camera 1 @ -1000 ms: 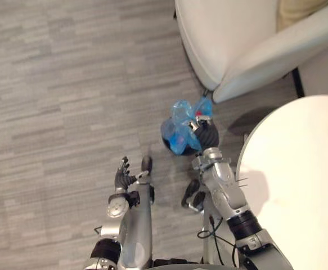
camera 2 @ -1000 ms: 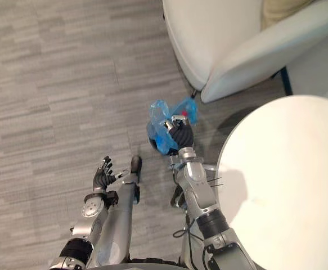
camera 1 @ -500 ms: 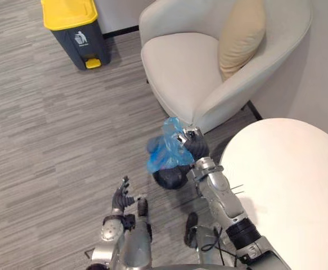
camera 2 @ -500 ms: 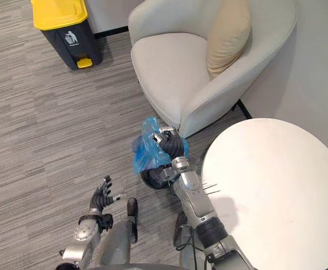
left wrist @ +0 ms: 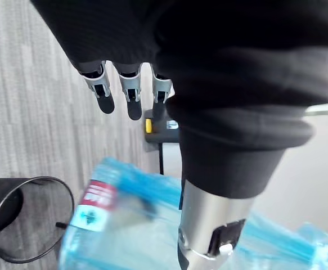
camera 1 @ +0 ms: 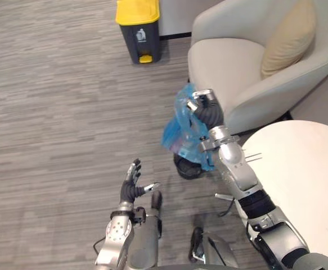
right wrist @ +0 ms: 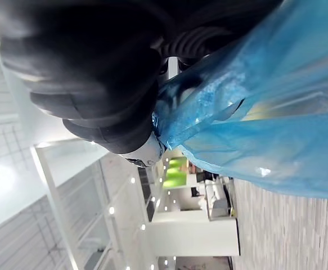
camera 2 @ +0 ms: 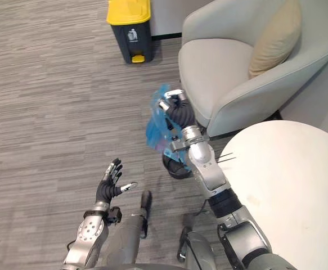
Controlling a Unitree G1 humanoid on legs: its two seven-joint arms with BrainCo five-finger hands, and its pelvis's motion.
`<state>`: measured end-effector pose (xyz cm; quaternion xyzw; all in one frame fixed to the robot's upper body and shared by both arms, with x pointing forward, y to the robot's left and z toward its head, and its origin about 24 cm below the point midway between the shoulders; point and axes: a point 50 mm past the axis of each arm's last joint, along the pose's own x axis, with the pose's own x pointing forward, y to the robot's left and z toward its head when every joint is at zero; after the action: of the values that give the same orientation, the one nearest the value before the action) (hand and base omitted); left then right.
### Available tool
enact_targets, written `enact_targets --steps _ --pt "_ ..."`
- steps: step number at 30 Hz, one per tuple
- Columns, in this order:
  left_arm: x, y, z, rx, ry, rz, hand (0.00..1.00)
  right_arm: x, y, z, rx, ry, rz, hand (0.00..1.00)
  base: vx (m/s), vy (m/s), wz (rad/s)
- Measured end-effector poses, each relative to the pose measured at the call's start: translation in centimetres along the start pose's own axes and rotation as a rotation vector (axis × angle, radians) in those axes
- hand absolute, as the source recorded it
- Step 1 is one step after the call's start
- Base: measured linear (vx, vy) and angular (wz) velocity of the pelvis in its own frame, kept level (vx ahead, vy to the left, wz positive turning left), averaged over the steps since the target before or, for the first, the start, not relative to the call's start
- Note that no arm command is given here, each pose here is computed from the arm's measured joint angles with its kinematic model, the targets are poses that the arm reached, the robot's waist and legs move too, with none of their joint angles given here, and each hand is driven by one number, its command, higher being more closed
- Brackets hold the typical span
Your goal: Gather rubbish on tea table into small bin, then transfer packed bag to large trash can.
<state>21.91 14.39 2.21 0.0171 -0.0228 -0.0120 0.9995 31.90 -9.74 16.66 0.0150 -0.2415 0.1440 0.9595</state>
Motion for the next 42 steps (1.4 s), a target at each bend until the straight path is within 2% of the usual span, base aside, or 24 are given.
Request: enact_targets --steps 9,16,21,28,34,42 --pt "0.7 -1.9 1.3 0.2 -0.089 -0.173 0.0 0.0 1.0 0.1 0.007 -0.003 0.108 1.0 -0.08 0.095 0.01" --pt "1.6 -3.2 1.3 0.278 -0.109 -0.262 0.0 -0.3 3.3 0.7 0.064 -0.013 0.241 1.0 -0.01 0.023 -0.06" --pt "2.2 -3.0 1.3 0.357 -0.116 -0.23 0.0 -0.5 4.2 1.0 0.116 -0.02 0.317 1.0 0.0 0.004 -0.01" --pt "3.2 -1.8 2.0 0.373 -0.136 -0.105 0.0 -1.1 5.9 1.3 0.185 -0.025 0.42 1.0 0.0 0.0 0.0" --pt "3.1 -1.5 1.9 0.336 -0.121 -0.052 0.0 -1.4 5.9 0.7 0.156 -0.006 0.386 1.0 0.0 0.0 0.0" --pt "1.2 0.3 1.9 0.263 -0.104 0.041 0.0 -2.5 3.4 -3.0 0.064 0.155 0.244 1.0 0.01 0.005 0.08"
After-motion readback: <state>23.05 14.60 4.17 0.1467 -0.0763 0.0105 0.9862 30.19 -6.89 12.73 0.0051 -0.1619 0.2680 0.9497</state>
